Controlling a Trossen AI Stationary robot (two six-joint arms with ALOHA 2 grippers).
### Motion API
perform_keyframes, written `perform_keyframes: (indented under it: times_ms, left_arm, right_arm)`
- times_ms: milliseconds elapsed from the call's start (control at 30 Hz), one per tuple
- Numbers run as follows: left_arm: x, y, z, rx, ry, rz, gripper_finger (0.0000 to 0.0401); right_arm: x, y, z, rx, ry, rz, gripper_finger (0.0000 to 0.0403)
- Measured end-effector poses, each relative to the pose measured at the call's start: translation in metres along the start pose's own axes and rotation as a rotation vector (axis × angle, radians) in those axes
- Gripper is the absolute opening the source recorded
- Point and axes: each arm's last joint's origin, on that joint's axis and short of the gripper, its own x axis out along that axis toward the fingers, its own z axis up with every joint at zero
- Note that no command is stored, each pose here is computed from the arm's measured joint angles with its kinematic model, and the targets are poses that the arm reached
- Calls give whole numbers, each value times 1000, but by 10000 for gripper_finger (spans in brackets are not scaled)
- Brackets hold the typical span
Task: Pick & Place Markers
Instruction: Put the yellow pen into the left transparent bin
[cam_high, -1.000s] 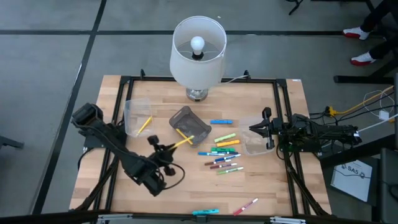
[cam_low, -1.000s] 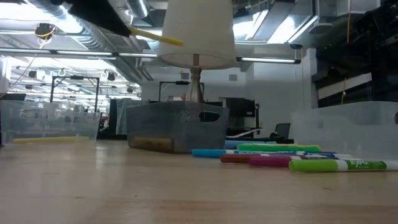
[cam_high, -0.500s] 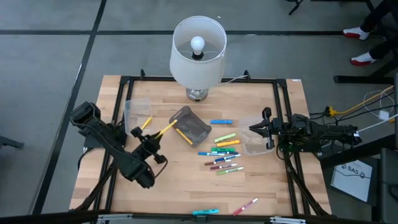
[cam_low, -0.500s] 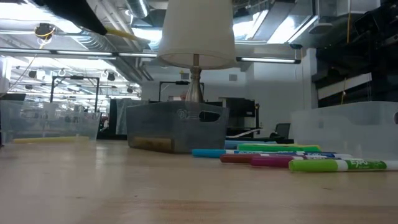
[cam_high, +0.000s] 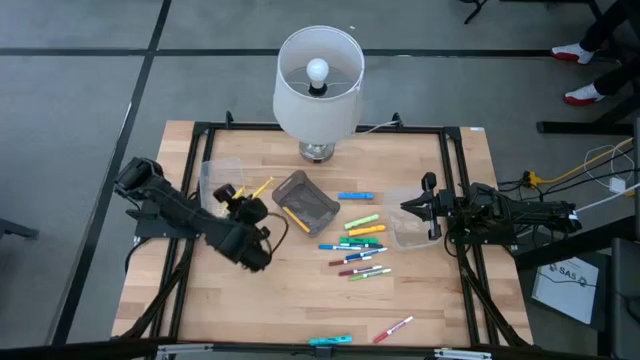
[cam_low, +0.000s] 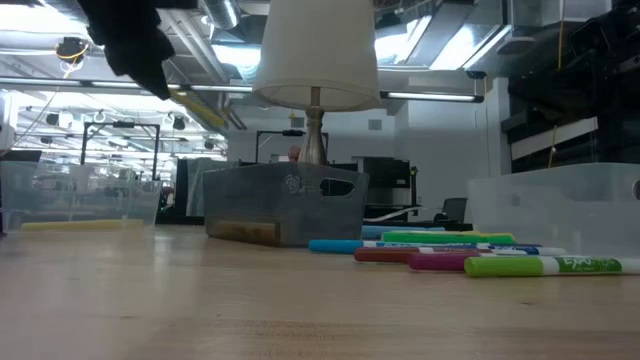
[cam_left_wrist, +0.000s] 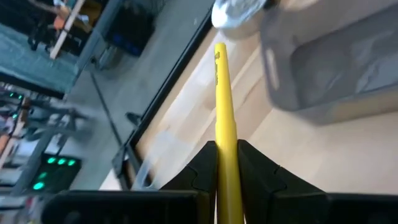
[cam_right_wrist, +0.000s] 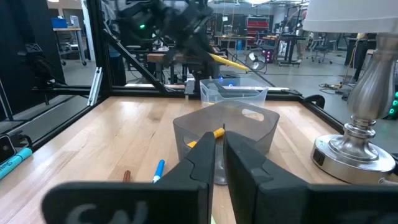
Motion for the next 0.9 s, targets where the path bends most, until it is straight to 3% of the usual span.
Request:
perform_keyframes:
  times_ms: [233, 500, 900]
  left_arm:
    - [8, 40, 13, -19, 76, -43, 34]
    - [9, 84, 16, -144, 102, -101, 34]
    - [41, 110, 23, -140, 401, -186, 34]
  right_arm:
    - [0, 0, 0, 0, 0, 0, 35]
    - [0, 0, 0, 0, 0, 0, 35]
    - [0, 0, 0, 0, 0, 0, 35]
